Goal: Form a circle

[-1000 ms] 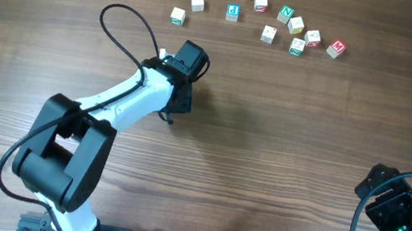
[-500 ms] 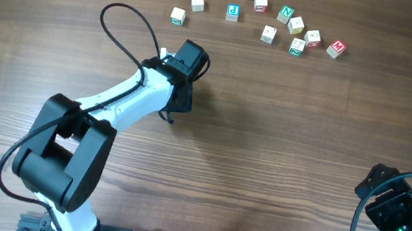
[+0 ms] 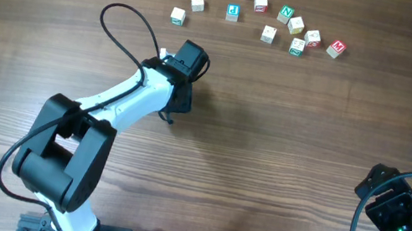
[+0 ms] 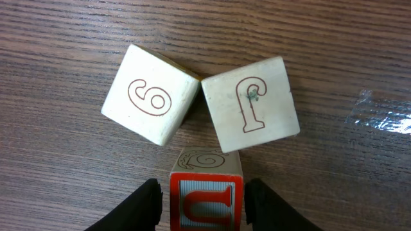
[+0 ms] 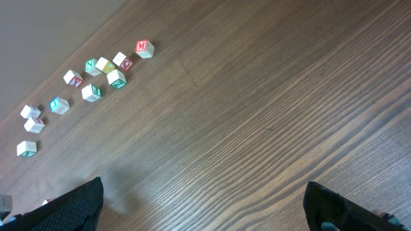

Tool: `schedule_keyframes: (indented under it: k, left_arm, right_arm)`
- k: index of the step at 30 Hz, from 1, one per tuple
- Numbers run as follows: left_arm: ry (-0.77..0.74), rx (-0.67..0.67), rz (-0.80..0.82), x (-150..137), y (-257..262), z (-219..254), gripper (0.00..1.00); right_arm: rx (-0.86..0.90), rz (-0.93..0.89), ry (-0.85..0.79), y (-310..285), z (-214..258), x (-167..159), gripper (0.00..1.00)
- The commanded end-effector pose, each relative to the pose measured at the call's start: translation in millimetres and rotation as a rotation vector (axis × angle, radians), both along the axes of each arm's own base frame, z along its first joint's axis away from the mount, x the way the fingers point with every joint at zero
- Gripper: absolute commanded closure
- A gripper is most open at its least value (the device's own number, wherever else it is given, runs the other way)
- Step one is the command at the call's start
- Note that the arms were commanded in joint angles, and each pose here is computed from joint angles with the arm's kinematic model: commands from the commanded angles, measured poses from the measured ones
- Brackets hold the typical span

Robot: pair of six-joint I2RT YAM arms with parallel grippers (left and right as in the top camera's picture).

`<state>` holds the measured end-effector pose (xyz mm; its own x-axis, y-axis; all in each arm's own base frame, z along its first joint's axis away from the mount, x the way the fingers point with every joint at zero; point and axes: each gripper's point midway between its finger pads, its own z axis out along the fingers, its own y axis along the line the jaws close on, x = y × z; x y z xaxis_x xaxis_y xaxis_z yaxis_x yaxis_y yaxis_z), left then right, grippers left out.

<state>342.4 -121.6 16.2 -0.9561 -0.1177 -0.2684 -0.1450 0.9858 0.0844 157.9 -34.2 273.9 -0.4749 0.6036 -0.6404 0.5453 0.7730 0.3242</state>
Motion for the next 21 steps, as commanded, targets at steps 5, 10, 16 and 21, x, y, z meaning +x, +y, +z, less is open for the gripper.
schedule_keyframes:
  k: [5,10,16,21]
  left_arm:
    - [-0.026,0.04,0.025,0.8,8.0,4.6,0.55]
    - [-0.026,0.039,0.025,0.9,7.9,4.6,0.55]
    - [-0.027,0.04,0.025,1.1,8.0,4.7,0.55]
    - [-0.045,0.03,0.025,5.6,5.6,6.5,0.51]
  right_arm:
    - [0.001,-0.007,-0.005,-0.6,0.8,-1.3,0.0]
    - [0.001,-0.007,-0.005,-0.6,0.8,-1.3,0.0]
    - [0.001,-0.007,-0.006,-0.6,0.8,-1.3,0.0]
    - [0.001,-0.007,-0.005,-0.6,0.8,-1.3,0.0]
